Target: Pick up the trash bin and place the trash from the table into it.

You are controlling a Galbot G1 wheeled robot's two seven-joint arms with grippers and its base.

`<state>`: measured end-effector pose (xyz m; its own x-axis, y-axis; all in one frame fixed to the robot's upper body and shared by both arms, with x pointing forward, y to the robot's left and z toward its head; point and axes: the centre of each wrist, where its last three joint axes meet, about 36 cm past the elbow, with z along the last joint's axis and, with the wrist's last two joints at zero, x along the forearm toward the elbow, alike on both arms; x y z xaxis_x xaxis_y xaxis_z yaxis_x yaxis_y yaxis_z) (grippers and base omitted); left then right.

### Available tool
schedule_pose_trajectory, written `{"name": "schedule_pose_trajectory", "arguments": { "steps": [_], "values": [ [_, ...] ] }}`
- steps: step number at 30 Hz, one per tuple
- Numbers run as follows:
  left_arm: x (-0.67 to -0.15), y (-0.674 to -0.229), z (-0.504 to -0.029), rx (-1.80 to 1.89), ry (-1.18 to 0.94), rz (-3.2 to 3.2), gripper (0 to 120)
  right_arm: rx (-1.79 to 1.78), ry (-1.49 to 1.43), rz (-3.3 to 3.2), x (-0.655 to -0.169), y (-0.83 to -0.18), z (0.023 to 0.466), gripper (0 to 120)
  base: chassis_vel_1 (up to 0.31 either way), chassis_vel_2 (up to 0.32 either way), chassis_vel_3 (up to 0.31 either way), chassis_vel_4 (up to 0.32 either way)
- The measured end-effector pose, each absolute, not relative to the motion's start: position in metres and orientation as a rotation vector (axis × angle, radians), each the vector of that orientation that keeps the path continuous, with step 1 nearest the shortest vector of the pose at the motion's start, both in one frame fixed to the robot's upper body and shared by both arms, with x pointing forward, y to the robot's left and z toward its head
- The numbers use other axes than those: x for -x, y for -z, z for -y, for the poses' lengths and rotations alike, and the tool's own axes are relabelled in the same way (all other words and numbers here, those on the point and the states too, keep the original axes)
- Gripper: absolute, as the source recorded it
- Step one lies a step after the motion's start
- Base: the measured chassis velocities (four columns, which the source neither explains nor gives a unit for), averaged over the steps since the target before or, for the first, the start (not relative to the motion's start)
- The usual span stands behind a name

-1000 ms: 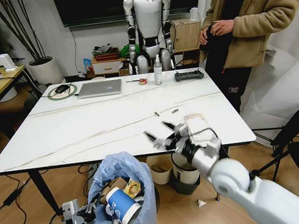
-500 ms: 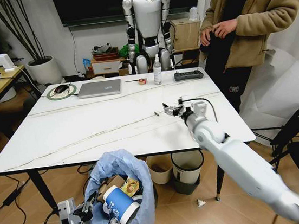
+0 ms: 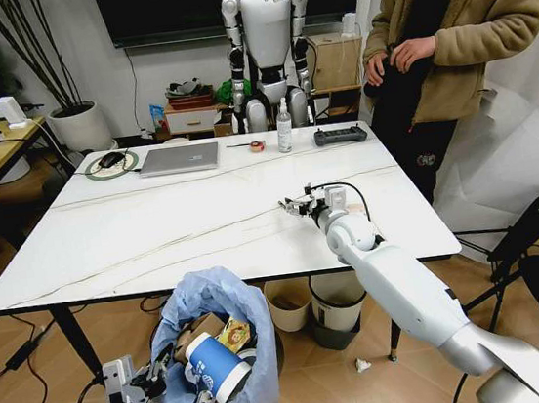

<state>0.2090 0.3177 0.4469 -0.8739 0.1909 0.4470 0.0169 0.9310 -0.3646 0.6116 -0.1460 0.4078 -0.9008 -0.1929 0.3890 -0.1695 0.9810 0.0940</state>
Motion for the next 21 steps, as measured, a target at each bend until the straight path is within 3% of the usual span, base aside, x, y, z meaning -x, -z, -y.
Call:
{"name": "schedule_pose_trajectory", "arguments": {
  "steps": [21],
  "values": [
    [-0.210, -0.452, -0.316, 0.155, -0.488, 2.616, 0, -0.167, 0.051, 2.691, -0.634, -0.390, 0.157, 99, 0.000, 0.000, 0.000, 0.000]
  ]
}}
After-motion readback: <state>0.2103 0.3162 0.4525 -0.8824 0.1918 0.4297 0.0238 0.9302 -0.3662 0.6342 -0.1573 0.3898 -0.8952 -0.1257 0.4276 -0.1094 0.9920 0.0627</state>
